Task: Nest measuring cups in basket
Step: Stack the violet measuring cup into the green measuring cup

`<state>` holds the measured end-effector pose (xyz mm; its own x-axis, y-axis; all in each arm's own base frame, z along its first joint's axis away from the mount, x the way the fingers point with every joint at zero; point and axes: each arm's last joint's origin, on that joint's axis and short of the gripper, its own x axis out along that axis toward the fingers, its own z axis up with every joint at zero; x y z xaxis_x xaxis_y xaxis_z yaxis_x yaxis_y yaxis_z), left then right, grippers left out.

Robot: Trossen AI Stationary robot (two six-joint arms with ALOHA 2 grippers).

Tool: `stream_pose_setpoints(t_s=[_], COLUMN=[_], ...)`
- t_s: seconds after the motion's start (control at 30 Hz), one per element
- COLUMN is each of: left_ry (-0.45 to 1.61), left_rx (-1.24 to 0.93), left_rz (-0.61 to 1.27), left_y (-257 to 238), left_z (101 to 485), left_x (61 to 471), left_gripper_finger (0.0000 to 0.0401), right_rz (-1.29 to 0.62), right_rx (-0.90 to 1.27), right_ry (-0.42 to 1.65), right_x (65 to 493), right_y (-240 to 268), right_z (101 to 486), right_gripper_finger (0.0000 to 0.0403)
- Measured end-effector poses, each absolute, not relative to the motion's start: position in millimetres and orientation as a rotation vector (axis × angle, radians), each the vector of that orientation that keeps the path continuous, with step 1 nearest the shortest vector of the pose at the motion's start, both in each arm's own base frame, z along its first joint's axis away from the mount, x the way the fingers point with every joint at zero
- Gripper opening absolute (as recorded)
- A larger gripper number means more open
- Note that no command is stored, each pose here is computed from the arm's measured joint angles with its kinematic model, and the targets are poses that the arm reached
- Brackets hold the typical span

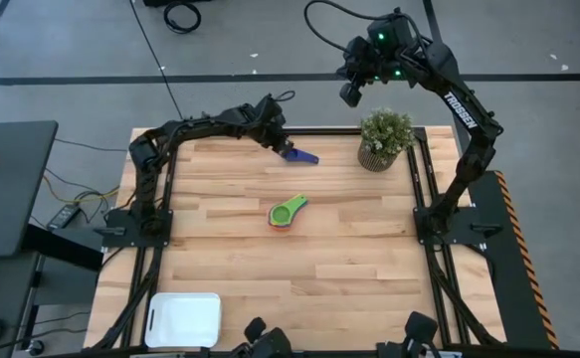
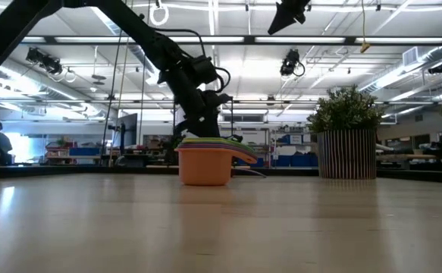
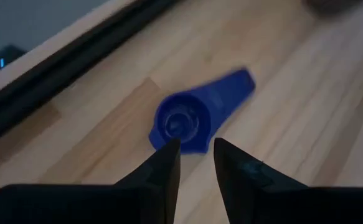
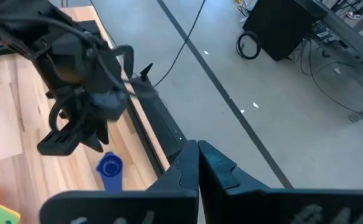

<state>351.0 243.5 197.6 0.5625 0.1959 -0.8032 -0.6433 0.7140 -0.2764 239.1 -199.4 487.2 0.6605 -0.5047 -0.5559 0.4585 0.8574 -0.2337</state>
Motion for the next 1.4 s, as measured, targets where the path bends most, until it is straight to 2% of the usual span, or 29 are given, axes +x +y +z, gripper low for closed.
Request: stream_pose_setpoints(t_s=[0.23,0.43,0.73,1.13,1.4], left_ry=[0.87,0.827,0.874,0.997,1.027], left_rx=[-0.421,-0.463,-0.5,-0.339,-0.318], left_rz=[0.438,0.447,0.4,0.361,0.362], left_y=[247,263,271,264,265], left_z=[195,197,176,158,145], left_x=[351,346,360,373,375], left_gripper_finger=[0.0105,0.0105,0.0092,0.0092,0.0092], right_rz=[-0.548,-0.552,-0.558,-0.557,-0.556], right_rx=[-0.075,-0.073,-0.067,-0.065,-0.064], right_ry=[0.651,0.652,0.651,0.654,0.656], right_x=[238,237,235,235,235], right_y=[-201,-202,-204,-204,-204], right_z=[487,487,487,487,487], right_gripper_finger=[0.0002,0.0002,0.0002,0.0002,0.0002])
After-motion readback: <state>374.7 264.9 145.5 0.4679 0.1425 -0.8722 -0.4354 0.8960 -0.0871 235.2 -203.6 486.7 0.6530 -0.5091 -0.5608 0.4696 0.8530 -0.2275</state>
